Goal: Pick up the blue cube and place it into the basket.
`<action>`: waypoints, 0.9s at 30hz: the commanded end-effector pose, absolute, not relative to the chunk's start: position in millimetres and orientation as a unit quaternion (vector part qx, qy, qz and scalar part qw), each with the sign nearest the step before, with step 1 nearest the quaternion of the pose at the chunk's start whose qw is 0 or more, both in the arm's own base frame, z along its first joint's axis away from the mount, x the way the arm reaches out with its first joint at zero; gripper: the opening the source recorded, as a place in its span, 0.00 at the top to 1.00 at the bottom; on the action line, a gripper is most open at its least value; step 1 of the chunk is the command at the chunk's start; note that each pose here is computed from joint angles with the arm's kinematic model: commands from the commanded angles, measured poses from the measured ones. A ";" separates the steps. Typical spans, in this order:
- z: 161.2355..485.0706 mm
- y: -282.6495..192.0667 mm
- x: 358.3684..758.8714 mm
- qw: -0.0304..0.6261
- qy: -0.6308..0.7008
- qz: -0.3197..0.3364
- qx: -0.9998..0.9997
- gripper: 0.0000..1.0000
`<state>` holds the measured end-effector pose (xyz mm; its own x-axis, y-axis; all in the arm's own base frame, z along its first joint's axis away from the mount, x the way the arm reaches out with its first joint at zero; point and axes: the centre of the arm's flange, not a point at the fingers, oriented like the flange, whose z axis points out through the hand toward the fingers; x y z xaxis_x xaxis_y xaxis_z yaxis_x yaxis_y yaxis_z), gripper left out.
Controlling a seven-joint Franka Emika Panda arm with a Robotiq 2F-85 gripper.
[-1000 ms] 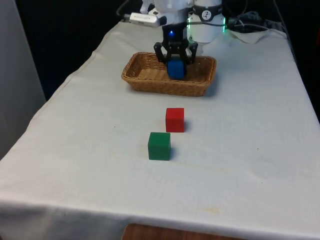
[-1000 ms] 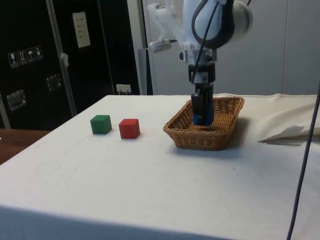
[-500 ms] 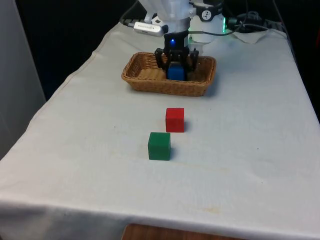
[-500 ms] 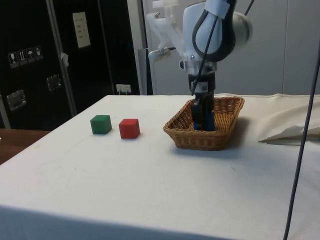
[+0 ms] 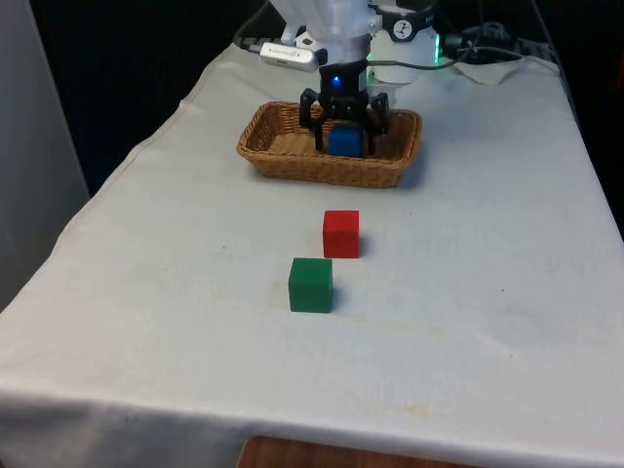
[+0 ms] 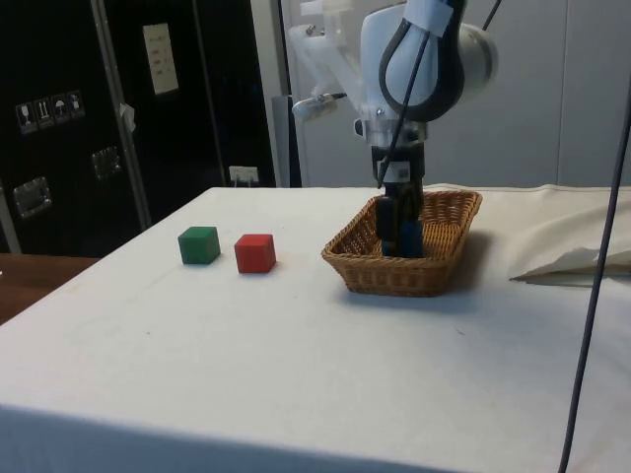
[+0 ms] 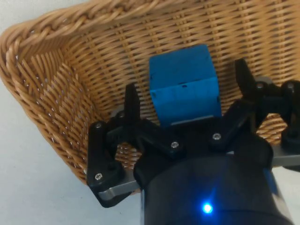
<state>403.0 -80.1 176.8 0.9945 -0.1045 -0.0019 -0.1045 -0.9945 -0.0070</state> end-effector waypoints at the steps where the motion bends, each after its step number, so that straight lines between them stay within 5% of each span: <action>1: 180.0 -80.1 402.9 0.004 0.054 -0.001 -0.999 0.00; 27: 262.0 -80.1 431.8 0.034 0.043 -0.014 -0.998 0.00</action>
